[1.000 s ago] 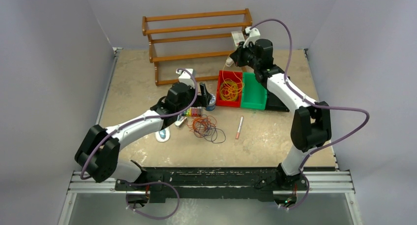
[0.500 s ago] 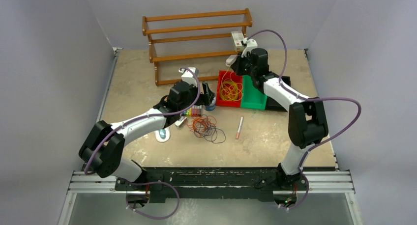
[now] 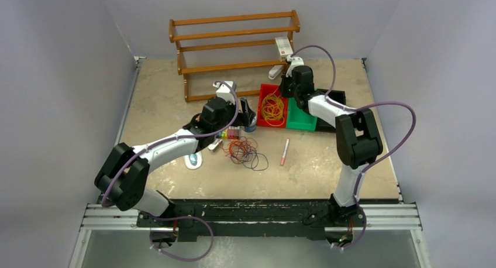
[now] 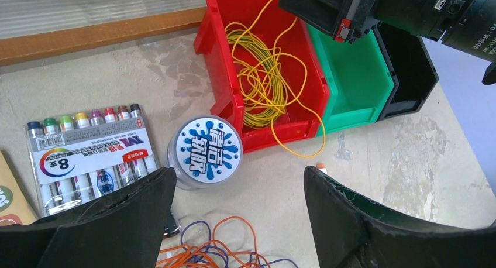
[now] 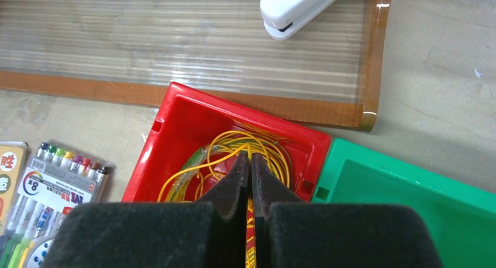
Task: Untangle the cables
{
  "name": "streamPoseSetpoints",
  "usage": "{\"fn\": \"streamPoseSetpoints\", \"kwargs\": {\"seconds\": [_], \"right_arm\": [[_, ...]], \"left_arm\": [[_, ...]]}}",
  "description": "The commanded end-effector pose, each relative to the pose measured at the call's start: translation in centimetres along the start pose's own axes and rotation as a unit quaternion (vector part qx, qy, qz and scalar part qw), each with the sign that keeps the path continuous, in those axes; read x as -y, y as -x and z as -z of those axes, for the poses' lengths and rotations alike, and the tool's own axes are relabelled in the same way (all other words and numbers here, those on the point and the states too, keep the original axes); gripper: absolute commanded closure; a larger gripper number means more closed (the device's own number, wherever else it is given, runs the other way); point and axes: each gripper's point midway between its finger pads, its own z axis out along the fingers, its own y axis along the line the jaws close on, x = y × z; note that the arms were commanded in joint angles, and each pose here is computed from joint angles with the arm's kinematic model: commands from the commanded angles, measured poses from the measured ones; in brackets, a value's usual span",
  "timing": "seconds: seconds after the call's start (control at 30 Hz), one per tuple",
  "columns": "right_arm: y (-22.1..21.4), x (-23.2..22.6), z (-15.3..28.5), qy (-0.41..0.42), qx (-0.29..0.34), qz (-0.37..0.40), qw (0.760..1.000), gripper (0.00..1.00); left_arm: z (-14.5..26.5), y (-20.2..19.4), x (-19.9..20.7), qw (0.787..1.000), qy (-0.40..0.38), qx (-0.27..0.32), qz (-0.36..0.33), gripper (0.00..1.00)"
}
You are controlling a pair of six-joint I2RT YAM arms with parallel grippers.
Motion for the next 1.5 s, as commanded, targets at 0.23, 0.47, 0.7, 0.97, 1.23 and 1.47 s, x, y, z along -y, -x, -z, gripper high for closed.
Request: {"fn": "streamPoseSetpoints", "kwargs": {"seconds": [0.23, 0.47, 0.7, 0.97, 1.23, 1.47], "right_arm": [[0.7, -0.2, -0.2, -0.012, 0.004, 0.035, 0.999, 1.00], [1.5, -0.4, 0.7, -0.009, 0.014, 0.035, 0.999, 0.91], [3.8, -1.0, 2.3, -0.005, 0.036, 0.037, 0.999, 0.75], [5.4, -2.2, 4.9, 0.020, 0.045, 0.038, 0.998, 0.59], [4.3, -2.8, 9.3, 0.035, 0.021, 0.051, 0.998, 0.55], [1.1, -5.5, 13.7, 0.134, 0.034, 0.139, 0.981, 0.40]], "left_arm": [[0.0, 1.8, 0.1, 1.000, 0.009, 0.021, 0.005, 0.21], [0.3, 1.6, -0.2, 1.000, 0.017, 0.020, 0.006, 0.21], [0.4, 1.6, -0.3, 1.000, 0.017, 0.020, 0.005, 0.21], [0.4, 1.5, -0.4, 1.000, 0.019, 0.019, 0.003, 0.21], [0.7, 1.7, -0.3, 1.000, 0.019, 0.021, 0.004, 0.20], [0.9, 1.3, -0.6, 1.000, 0.025, 0.009, 0.004, 0.20]]}}
